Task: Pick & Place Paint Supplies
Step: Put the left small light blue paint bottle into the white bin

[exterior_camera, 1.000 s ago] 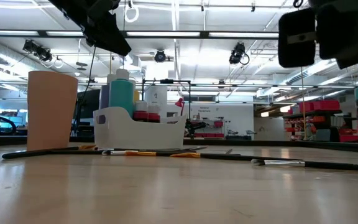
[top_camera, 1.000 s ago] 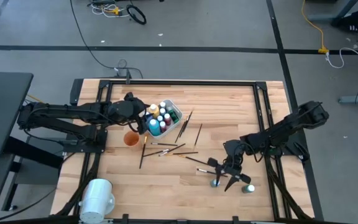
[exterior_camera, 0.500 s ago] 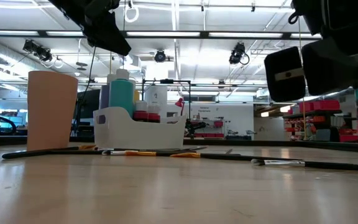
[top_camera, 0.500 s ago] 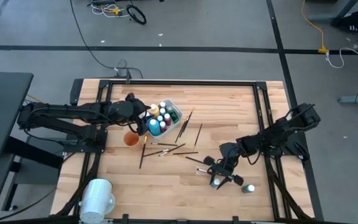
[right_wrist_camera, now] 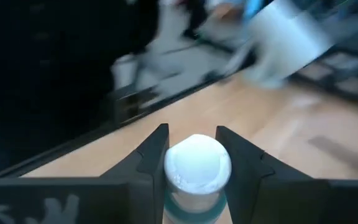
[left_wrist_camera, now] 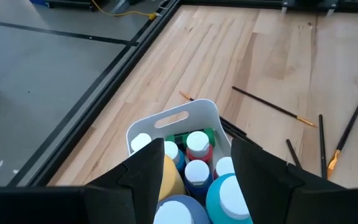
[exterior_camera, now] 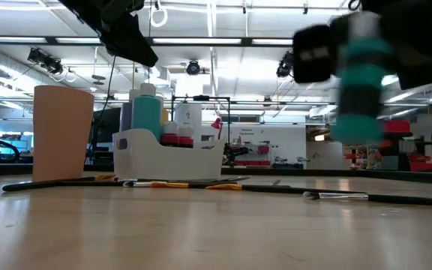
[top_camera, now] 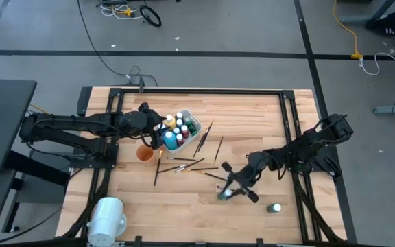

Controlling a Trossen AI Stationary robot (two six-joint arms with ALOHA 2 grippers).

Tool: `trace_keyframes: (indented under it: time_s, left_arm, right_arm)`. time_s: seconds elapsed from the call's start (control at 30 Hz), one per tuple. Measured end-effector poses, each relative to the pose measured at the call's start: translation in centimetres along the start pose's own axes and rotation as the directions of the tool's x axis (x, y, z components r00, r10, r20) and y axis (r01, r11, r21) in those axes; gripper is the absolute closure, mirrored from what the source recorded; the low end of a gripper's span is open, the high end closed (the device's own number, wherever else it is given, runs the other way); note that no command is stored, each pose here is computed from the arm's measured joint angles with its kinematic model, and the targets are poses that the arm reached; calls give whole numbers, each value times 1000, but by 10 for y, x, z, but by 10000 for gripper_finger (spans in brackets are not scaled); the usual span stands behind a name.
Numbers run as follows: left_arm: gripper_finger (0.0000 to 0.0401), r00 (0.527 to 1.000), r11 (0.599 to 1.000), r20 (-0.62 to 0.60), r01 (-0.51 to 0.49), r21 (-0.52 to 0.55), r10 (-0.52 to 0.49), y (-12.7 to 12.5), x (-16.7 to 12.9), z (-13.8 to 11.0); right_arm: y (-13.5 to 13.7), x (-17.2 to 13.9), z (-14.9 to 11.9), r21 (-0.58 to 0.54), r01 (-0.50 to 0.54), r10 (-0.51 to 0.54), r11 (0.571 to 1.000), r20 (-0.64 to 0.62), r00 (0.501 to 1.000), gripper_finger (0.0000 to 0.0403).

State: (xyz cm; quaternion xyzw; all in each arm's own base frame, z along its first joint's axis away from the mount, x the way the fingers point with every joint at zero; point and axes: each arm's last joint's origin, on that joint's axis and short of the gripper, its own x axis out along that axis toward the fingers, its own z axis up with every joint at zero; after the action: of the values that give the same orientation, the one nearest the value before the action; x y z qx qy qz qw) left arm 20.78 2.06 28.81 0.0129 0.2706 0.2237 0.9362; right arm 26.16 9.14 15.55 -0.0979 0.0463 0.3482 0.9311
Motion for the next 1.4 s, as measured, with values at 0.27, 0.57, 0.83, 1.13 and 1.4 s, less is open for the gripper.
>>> trace_keyframes:
  time_s: [0.27,0.57,0.83,1.13,1.4]
  left_arm:
    - [205,1000,999,0,-3,51,3,0,0,0]
    - [205,1000,997,-1,-3,75,3,0,0,0]
    - [205,1000,997,-3,-3,82,3,0,0,0]
    - [205,1000,996,-16,4,84,-2,0,0,-2]
    - [205,1000,996,-17,1,87,0,0,0,-2]
  right_arm:
    - [-48,-3,22,-109,542,-543,833,29,839,291]
    - [-126,-13,46,165,804,-812,572,-26,583,289]
    - [-169,10,10,188,837,-826,514,-153,542,290]
    - [-188,20,-16,142,877,-846,459,-231,480,290]
    - [-194,12,-26,210,863,-814,460,-289,505,291]
